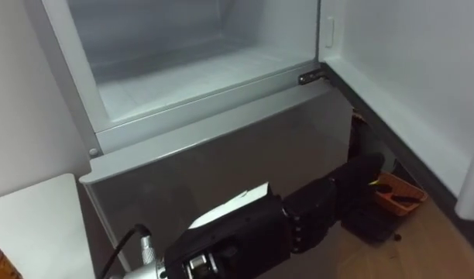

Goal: Put the bottle in the upper fridge

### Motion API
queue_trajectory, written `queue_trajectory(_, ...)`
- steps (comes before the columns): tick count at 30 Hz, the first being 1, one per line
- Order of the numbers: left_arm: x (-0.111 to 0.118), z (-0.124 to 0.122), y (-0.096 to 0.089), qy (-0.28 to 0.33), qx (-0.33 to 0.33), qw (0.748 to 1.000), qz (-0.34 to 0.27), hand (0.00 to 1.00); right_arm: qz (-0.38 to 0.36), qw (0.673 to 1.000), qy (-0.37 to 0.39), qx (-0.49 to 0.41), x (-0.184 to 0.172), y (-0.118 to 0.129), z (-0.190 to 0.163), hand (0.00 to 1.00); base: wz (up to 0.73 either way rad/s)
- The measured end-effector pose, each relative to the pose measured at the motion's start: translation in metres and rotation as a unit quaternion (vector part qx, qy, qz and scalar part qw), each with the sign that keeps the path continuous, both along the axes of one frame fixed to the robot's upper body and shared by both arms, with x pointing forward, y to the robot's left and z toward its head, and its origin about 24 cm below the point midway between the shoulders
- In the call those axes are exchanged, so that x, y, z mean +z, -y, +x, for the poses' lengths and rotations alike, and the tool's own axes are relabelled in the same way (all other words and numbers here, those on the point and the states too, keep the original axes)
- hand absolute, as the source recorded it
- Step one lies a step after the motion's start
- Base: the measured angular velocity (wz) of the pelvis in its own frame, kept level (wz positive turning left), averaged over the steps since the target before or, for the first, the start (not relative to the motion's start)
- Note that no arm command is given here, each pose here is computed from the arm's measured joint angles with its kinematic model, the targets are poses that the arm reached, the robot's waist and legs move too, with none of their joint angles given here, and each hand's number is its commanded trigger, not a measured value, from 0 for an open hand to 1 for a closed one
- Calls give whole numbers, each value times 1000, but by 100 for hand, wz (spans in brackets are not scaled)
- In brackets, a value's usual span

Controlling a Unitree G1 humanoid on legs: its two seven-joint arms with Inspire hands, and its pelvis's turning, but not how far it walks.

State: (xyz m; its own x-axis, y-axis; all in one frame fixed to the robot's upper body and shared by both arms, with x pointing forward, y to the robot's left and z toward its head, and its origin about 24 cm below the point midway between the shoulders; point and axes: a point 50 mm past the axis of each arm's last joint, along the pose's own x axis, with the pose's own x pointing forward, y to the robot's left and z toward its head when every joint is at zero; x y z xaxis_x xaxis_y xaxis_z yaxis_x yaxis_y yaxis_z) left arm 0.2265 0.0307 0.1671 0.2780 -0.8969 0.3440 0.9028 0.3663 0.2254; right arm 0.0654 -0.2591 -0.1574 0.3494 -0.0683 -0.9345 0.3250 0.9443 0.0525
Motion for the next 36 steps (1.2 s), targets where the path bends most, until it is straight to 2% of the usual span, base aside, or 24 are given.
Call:
queue_trajectory(18, 31, 0, 22, 61, -39, 997, -18, 0, -32, 998, -39, 23, -1, 7, -13, 0, -13)
queue_trajectory(29, 32, 0, 23, 63, -40, 997, -22, 0, -39, 998, -48, 26, -2, 7, -16, 0, 1)
queue_trajectory(36, 31, 1, 22, 61, -39, 997, -20, 0, -49, 995, -53, 72, -1, 6, -9, 0, 8)
